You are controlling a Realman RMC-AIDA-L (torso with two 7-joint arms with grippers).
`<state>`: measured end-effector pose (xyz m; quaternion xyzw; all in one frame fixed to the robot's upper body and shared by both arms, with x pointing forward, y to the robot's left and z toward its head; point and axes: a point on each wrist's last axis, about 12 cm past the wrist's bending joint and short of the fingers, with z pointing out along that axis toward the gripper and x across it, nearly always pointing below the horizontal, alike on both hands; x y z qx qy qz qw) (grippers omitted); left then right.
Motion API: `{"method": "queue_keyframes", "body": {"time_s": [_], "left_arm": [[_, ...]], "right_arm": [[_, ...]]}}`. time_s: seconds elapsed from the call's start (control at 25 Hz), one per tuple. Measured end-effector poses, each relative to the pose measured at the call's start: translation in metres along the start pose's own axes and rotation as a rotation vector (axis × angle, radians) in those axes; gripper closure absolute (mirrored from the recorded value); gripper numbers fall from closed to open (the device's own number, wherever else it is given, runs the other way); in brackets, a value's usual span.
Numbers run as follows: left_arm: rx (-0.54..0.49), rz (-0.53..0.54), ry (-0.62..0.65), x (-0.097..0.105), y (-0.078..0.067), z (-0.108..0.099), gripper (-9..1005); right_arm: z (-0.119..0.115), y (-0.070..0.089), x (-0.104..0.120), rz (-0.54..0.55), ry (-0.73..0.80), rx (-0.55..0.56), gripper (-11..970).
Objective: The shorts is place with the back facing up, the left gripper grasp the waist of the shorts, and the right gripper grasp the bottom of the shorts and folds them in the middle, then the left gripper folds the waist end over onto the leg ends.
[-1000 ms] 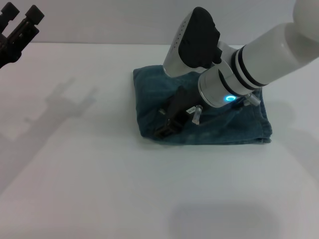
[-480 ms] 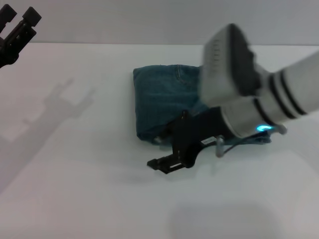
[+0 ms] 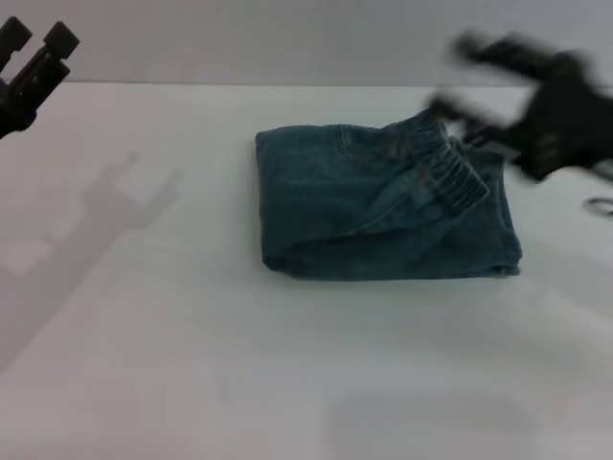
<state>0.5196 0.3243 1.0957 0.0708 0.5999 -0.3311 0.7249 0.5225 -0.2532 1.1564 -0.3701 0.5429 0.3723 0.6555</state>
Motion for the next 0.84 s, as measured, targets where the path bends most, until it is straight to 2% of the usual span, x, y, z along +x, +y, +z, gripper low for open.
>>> {"method": "queue_keyframes", "body": {"time_s": [0.08,0.2,0.28,0.32,0.36,0.44,0.64,0.72,0.84], "left_arm": [[-0.011,0.001,0.000,0.001,0.001,-0.004,194],[-0.026,0.028,-0.004,0.002,0.001,-0.012,194],[-0.031,0.096,-0.037,0.006,-0.003,-0.024,194],[-0.031,0.096,-0.037,0.006,-0.003,-0.024,194],[-0.047,0.126,-0.065,0.008,-0.004,-0.031,194],[-0.098,0.173,-0.121,0.014,-0.006,-0.045,194],[-0.242,0.274,-0.225,0.020,-0.009,-0.071,194],[-0.297,0.319,-0.257,0.021,-0.011,-0.080,194],[-0.328,0.325,-0.274,0.022,-0.012,-0.085,194]], "right_arm": [[-0.023,-0.005,0.007,-0.041,-0.081,0.132,326],[-0.063,-0.013,0.022,-0.067,-0.203,0.410,326],[-0.099,-0.011,0.041,-0.131,-0.320,0.712,326],[-0.108,-0.008,0.048,-0.163,-0.331,0.801,326],[-0.108,-0.008,0.048,-0.163,-0.331,0.801,326],[-0.120,-0.004,0.058,-0.223,-0.329,0.939,326],[-0.134,-0.003,0.066,-0.289,-0.301,1.138,326],[-0.136,-0.004,0.068,-0.299,-0.294,1.184,326],[-0.140,-0.004,0.070,-0.297,-0.286,1.217,326]]}}
